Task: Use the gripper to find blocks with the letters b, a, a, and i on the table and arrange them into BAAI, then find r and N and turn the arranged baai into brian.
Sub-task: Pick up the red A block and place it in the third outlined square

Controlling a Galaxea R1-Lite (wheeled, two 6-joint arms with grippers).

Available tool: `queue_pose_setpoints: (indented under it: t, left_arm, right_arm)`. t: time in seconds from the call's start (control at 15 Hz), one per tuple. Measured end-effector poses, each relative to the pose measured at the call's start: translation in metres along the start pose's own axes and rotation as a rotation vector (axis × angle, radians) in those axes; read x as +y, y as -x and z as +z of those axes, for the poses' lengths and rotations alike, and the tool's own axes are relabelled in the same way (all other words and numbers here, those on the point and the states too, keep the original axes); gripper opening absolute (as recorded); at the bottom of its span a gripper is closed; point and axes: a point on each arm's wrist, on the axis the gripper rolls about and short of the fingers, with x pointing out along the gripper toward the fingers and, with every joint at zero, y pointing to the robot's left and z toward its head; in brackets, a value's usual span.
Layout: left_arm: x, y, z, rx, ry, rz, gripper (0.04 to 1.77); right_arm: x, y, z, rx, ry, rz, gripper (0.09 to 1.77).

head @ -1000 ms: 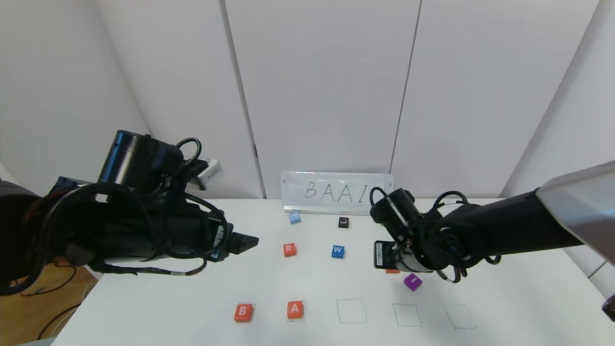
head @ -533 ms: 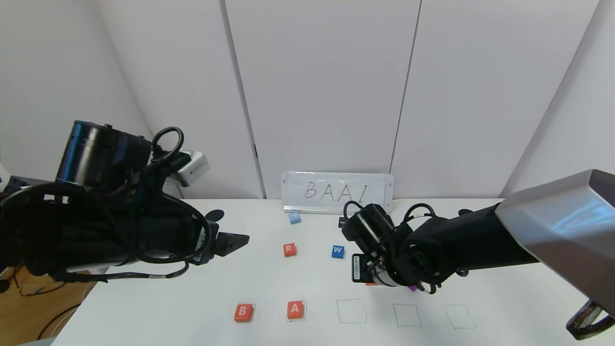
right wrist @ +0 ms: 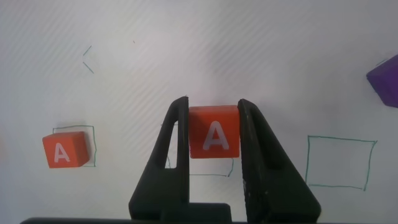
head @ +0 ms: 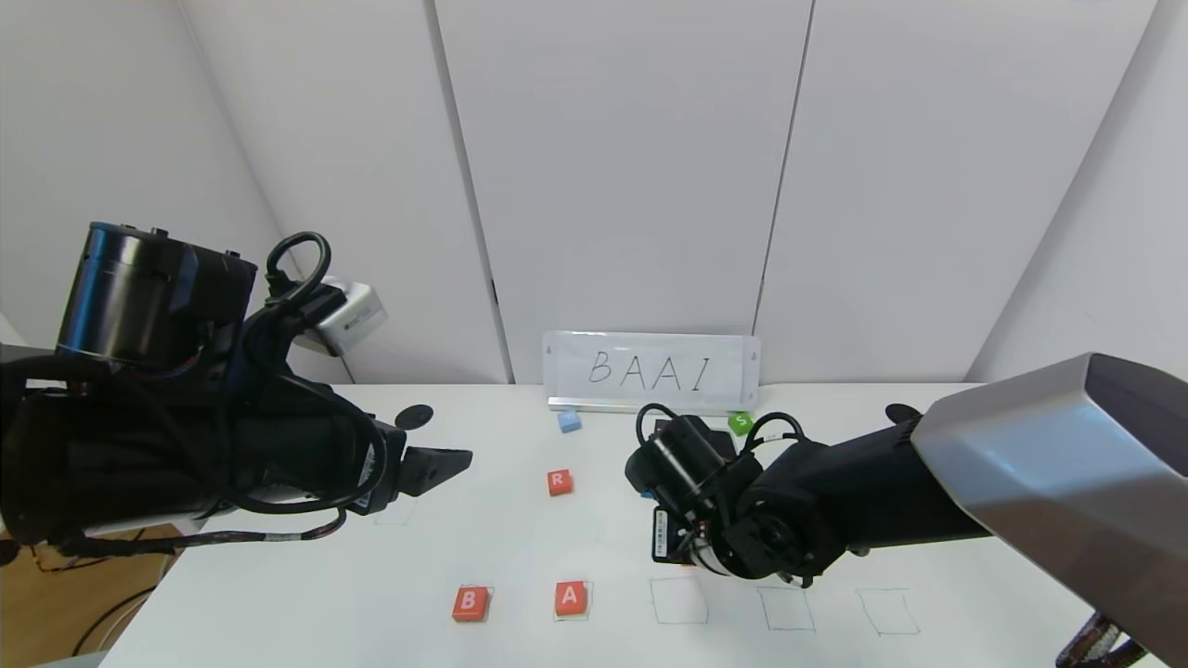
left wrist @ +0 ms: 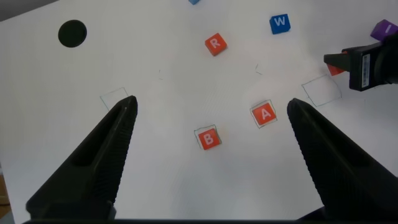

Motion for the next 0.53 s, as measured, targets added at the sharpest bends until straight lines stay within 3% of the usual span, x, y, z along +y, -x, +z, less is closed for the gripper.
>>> queue_pose_setpoints:
  t: [0.53]
  left_arm:
    - [0.0, 0.0, 0.0, 0.001, -0.002, -0.001, 1.72]
  right_arm:
    - [0.005, -0.007, -0.017, 0.034, 0.021, -0.015, 0.54]
